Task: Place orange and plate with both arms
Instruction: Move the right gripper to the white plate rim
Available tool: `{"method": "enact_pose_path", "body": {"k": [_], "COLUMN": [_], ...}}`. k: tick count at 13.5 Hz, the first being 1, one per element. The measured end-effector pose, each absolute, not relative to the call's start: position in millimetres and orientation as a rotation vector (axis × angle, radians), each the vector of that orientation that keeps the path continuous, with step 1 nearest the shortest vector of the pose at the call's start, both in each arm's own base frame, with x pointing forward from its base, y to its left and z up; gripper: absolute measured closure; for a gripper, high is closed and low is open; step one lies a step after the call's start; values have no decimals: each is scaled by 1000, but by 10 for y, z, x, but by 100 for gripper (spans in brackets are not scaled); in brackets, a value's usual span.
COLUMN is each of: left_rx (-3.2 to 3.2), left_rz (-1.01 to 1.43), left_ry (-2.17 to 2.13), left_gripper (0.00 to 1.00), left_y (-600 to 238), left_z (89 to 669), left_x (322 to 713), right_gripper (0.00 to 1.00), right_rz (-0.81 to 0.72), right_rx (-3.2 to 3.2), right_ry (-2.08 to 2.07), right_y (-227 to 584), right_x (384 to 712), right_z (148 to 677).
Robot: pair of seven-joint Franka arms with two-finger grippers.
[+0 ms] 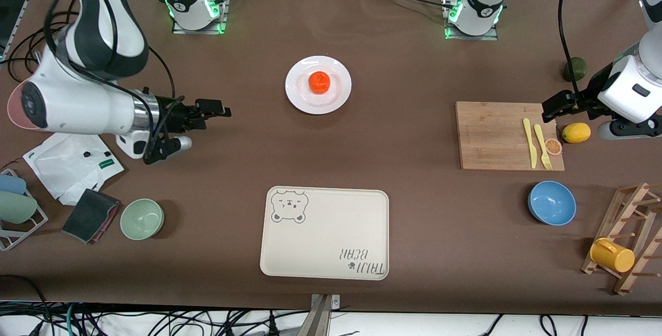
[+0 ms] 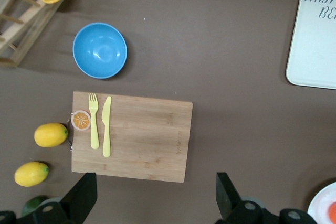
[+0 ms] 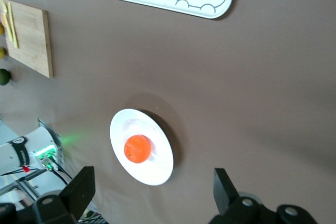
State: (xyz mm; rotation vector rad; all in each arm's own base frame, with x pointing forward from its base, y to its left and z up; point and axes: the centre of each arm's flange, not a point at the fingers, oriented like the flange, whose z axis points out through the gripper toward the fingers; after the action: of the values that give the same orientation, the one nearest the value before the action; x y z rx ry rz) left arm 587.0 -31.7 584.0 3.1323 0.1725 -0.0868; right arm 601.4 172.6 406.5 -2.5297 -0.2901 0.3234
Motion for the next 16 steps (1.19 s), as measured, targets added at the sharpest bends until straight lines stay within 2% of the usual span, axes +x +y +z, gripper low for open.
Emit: {"method": "enact_pose_path", "body": {"k": [7,13,16], "left_rx": [3118,3119,3120], "left_rz": [-82,-86,-83], "left_ry": [69,47,38], "left_gripper": [0,0,0], "left_y": [-169,-218,-221], "left_z": [5735,5733,5740], "left_x": [5671,5667,5667], "right_gripper": [0,0,0], "right_rz": [326,266,237], "right_rx": [-2338,-2206,-2189], "right_ry": [-257,-272,-242], "right_y": [1733,1998,2121], "right_x": [5754,5212,5022], "right_z": [3010,2209,1975]}}
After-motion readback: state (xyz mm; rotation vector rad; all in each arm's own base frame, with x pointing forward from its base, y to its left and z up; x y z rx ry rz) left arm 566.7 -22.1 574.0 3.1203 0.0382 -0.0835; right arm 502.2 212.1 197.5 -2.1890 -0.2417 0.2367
